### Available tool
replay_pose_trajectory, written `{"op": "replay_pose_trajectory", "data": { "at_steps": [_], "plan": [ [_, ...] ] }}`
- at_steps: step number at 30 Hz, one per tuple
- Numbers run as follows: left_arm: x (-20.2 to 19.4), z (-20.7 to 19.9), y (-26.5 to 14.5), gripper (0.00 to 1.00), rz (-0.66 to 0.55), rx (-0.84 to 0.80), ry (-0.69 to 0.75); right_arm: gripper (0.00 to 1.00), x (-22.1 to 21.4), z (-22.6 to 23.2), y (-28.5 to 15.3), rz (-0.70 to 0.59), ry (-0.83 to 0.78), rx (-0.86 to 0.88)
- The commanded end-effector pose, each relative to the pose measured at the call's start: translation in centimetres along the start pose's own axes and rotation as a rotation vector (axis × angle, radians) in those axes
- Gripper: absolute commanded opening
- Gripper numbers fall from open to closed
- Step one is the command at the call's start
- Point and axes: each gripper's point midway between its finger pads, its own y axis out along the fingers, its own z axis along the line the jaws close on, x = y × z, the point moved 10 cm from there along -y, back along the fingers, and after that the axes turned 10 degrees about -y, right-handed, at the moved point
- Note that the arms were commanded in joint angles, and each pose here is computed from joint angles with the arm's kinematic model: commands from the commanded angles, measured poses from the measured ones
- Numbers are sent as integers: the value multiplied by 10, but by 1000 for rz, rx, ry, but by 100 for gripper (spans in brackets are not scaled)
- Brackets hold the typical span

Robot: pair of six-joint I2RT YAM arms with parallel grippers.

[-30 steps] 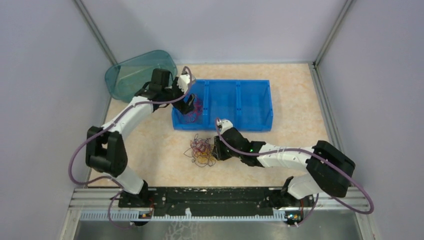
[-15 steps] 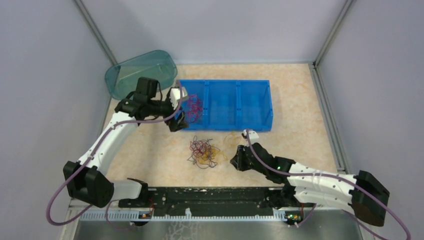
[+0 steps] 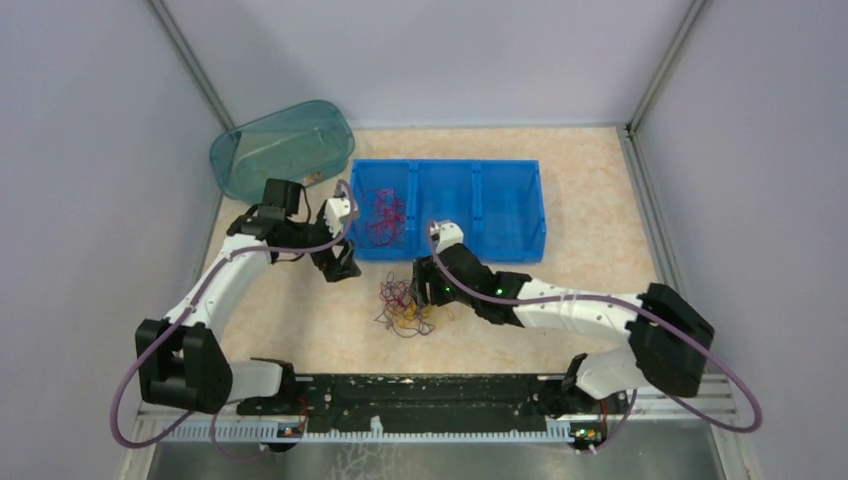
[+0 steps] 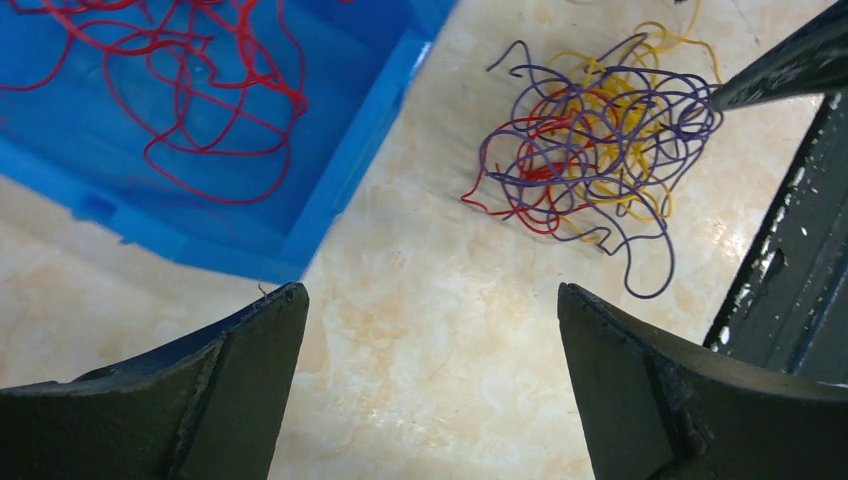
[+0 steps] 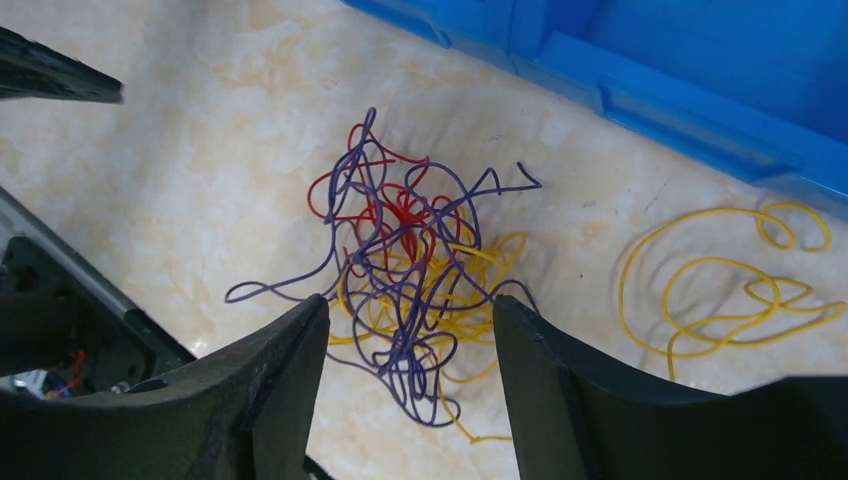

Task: Untangle the cables
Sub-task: Adjust the cable at the center of the board.

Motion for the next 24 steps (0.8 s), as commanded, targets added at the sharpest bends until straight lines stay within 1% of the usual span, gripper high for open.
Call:
{"op": "replay_pose_trajectory", "data": {
  "at_steps": [1, 3, 5, 8, 9, 11, 14, 17, 19, 21, 24],
  "plan": [
    [-1, 6, -6, 100, -80, -1, 15, 62, 11, 14, 20, -4, -65, 41],
    [-4, 6, -5, 100, -86, -4, 10, 61, 3, 16, 27, 24, -82, 51],
    [-7, 6, -4, 100, -93, -9, 12, 53, -4, 18, 32, 50, -93, 60],
    [-13, 4, 1, 100, -102, -33, 27, 33, -11, 16, 30, 64, -99, 65],
    [-15, 4, 4, 100, -103, -46, 28, 28, -14, 14, 27, 63, -99, 65],
    [-19, 4, 8, 95, -100, -74, 26, 21, -21, 9, 19, 60, -99, 62],
    [-24, 4, 16, 88, -87, -114, -10, 16, -40, -4, 9, 78, -92, 39],
    [-26, 4, 23, 86, -79, -129, -30, 13, -55, -13, 3, 109, -83, 3],
    [-28, 1, 27, 86, -79, -140, -5, 10, -66, -19, 1, 134, -78, -22],
    [-29, -6, 32, 86, -71, -153, 37, 9, -74, -24, -1, 155, -64, -39],
    [-31, -17, 45, 86, -29, -173, 105, 9, -84, -28, -3, 168, -46, -54]
  ]
}}
